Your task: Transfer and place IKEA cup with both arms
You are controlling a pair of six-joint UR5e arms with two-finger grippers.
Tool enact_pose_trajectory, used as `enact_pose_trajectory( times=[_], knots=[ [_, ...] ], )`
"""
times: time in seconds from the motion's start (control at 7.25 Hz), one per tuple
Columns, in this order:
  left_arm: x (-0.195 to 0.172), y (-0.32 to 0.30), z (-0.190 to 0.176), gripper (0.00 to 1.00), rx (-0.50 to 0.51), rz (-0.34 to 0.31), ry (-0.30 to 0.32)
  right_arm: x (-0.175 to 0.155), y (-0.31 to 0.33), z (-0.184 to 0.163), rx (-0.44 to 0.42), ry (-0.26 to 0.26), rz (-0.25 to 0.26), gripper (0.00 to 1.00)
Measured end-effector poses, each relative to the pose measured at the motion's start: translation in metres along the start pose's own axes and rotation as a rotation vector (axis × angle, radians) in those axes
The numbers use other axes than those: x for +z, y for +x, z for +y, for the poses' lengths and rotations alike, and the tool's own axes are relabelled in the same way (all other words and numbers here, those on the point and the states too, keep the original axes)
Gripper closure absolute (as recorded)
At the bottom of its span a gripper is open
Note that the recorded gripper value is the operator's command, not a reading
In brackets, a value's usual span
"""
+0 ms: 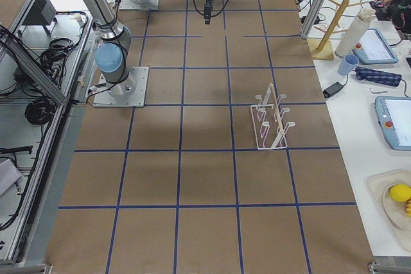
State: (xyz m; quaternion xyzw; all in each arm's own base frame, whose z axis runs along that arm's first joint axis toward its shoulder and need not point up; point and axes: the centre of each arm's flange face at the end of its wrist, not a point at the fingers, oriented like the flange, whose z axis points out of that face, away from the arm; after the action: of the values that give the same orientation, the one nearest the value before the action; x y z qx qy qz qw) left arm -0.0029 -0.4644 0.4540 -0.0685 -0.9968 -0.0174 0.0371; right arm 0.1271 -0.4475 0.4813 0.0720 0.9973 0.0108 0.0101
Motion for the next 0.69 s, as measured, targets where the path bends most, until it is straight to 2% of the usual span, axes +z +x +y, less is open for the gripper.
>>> enact_pose_trajectory(
  times=[0.28, 0.69],
  knots=[
    [-0.014, 0.086, -0.017, 0.0, -0.118, -0.012, 0.013, 0.001, 0.0, 0.0, 0.002, -0.001, 0.001, 0.0],
    [-0.024, 0.155, -0.03, 0.0, -0.148, -0.018, 0.021, -0.001, 0.001, -0.001, 0.012, 0.007, 0.001, 0.0]
  ],
)
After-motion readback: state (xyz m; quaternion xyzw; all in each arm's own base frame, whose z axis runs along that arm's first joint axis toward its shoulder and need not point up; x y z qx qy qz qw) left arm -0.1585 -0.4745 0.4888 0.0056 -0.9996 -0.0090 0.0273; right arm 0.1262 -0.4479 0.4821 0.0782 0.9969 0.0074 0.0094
